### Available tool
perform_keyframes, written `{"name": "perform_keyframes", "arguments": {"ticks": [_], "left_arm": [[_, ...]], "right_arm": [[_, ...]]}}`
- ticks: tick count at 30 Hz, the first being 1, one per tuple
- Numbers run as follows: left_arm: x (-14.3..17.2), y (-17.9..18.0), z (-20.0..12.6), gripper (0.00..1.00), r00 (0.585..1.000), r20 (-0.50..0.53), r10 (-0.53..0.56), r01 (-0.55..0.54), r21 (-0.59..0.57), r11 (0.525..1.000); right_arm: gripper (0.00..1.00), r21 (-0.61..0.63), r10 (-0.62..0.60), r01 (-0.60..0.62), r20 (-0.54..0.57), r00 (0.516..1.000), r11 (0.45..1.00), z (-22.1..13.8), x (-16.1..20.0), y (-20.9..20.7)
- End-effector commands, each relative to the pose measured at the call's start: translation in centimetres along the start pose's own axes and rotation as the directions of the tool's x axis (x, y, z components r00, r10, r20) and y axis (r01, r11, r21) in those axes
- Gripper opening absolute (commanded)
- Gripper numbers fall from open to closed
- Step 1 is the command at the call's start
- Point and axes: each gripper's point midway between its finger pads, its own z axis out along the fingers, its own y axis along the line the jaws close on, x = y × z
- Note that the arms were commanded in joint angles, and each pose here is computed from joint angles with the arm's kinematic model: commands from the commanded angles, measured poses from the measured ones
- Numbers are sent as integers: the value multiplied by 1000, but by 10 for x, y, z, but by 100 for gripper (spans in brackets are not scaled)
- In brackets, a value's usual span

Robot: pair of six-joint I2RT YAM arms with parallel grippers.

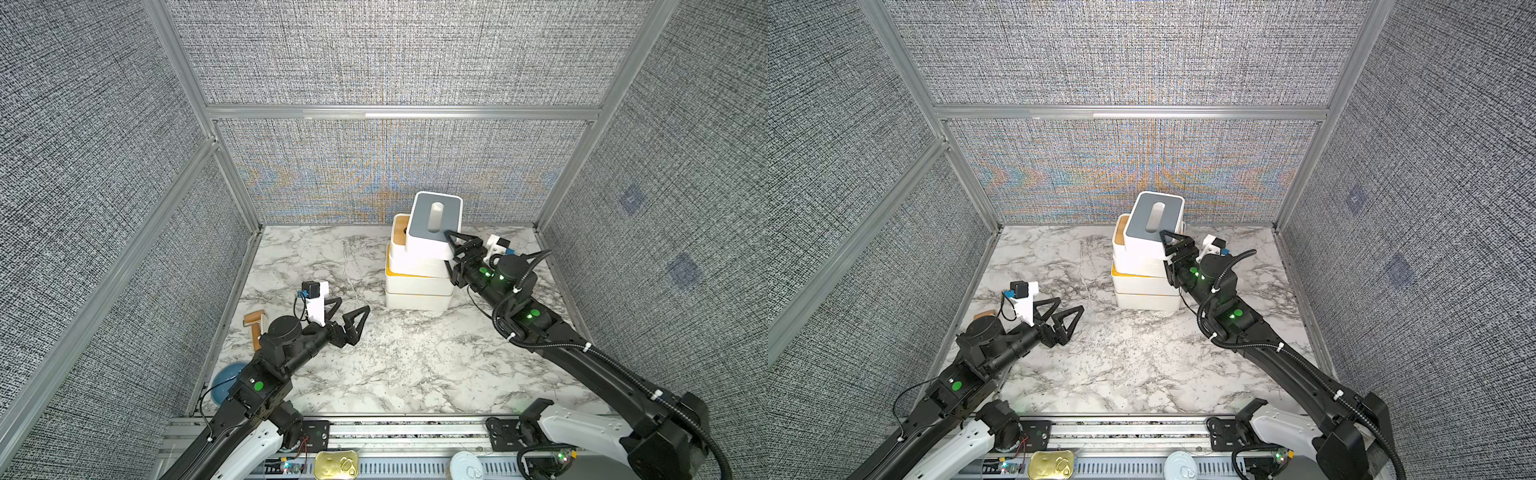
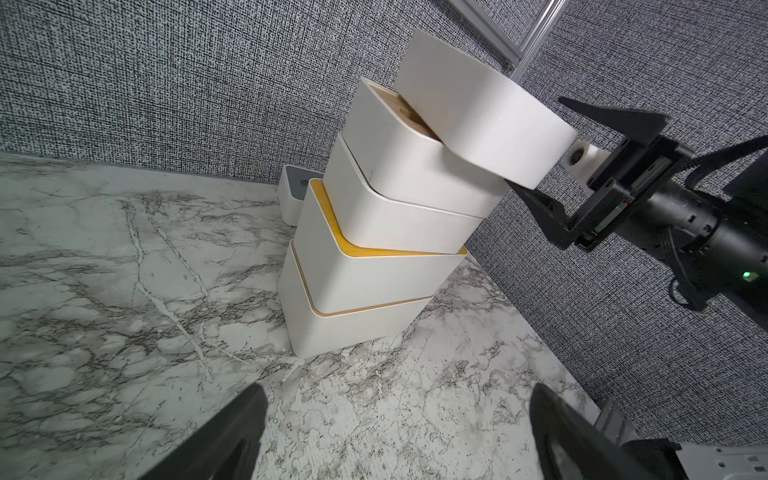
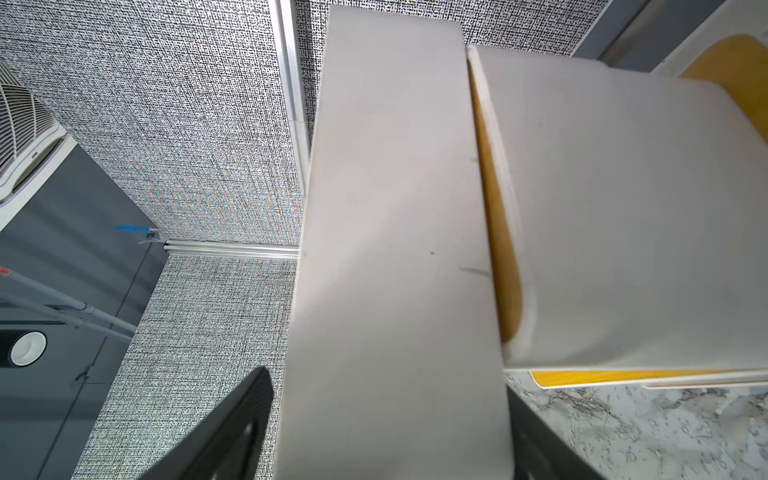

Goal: Stack the tissue boxes
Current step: Place the tissue box at the tissue box.

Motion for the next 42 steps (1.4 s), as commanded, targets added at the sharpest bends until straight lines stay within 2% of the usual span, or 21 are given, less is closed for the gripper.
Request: {"name": "perform_keyframes", "arguments": {"ticks": [1, 5, 11, 17, 22, 26, 29, 36, 42], "left_arm": [[-3, -1, -1, 99, 1000, 12, 11, -11, 4, 1000], [-4, -1, -2, 99, 1000, 17, 12, -12, 4, 1000], [-4, -2, -2, 99, 1000, 15, 12, -12, 7, 1000], [-9, -8, -4, 99, 999, 32, 11, -12, 34, 999], [-16, -23, 0, 99, 998, 34, -50, 46, 108, 993], [-27, -28, 0, 99, 993, 56, -106, 99, 125, 987], [-39, -38, 2, 99, 983, 98, -154, 134, 191, 972], [-56, -50, 25, 99, 972, 109, -207, 173, 260, 950], [-65, -49, 31, 99, 976, 128, -174, 141, 233, 962]], "right_arm": [[89, -47, -7, 7, 4, 1000, 999, -2, -1, 13], [99, -32, -28, 28, 4, 1000, 999, -3, -1, 10], [99, 1, -89, 89, 8, 996, 996, -12, -3, 10], [99, 77, -207, 204, 35, 978, 976, -33, -15, 7], [99, 142, -333, 327, 24, 942, 934, -48, -27, 9], [99, 141, -399, 390, 40, 916, 910, -57, -33, 17], [99, 134, -449, 443, 19, 893, 886, -53, -32, 25], [99, 104, -445, 448, -46, 894, 888, -33, -19, 19], [99, 68, -441, 448, -94, 892, 891, -20, -2, 17]]}}
